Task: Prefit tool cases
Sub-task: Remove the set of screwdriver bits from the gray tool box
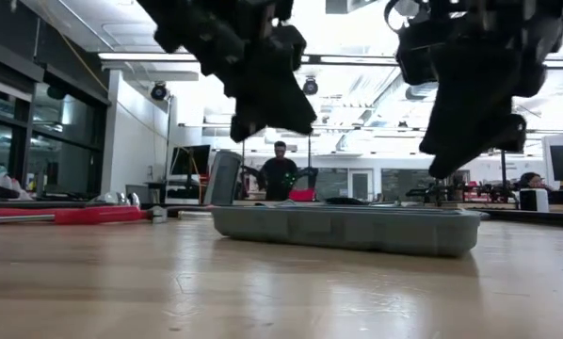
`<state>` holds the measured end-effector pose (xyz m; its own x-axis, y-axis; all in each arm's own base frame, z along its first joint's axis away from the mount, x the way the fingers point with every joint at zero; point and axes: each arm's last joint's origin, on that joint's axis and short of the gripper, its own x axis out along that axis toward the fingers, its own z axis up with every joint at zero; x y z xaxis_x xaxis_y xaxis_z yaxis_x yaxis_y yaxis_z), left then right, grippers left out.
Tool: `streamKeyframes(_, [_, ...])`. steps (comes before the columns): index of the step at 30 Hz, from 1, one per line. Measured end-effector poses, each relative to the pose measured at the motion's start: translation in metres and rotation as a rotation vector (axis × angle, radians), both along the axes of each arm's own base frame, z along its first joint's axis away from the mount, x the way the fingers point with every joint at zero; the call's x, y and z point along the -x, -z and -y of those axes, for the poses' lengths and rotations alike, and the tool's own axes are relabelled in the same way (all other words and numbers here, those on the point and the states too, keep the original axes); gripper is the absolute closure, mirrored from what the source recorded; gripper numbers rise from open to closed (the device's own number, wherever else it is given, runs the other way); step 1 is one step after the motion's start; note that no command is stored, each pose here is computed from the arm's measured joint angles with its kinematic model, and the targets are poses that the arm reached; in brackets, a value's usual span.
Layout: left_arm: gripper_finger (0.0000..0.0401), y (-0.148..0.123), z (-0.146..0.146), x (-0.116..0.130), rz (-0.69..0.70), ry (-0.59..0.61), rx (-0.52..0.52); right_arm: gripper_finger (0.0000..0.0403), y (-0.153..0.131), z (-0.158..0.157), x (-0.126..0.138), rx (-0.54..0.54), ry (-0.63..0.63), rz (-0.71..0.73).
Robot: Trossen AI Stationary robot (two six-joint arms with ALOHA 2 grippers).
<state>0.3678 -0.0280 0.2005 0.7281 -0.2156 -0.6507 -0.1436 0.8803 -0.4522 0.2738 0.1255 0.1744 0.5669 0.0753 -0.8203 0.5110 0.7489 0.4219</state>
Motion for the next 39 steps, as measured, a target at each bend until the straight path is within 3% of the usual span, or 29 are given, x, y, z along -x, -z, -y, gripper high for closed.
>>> streamKeyframes(6, [0.0332,-0.003,0.012,0.007,-0.034,0.028,-0.047,0.0269,-0.002,0.015,-0.009,0.0,-0.034,0.024])
streamKeyframes(14, [0.0332,0.017,0.041,0.01,-0.104,0.073,-0.122,0.0269,-0.005,0.033,-0.021,0.035,-0.052,0.088])
streamKeyframes(22, [0.033,0.035,0.055,0.012,-0.135,0.239,-0.406,0.0269,-0.006,0.04,-0.025,0.058,-0.087,0.106])
streamKeyframes(26, [0.032,0.041,0.048,0.016,-0.191,0.335,-0.487,0.0269,-0.006,0.04,-0.024,0.058,-0.087,0.104])
streamKeyframes(33, [0.026,0.044,0.028,0.017,-0.243,0.379,-0.472,0.0269,-0.006,0.04,-0.025,0.058,-0.087,0.106])
streamKeyframes(39, [0.0217,0.043,0.017,0.019,-0.301,0.207,-0.379,0.0269,0.002,0.044,-0.031,0.036,-0.097,0.098])
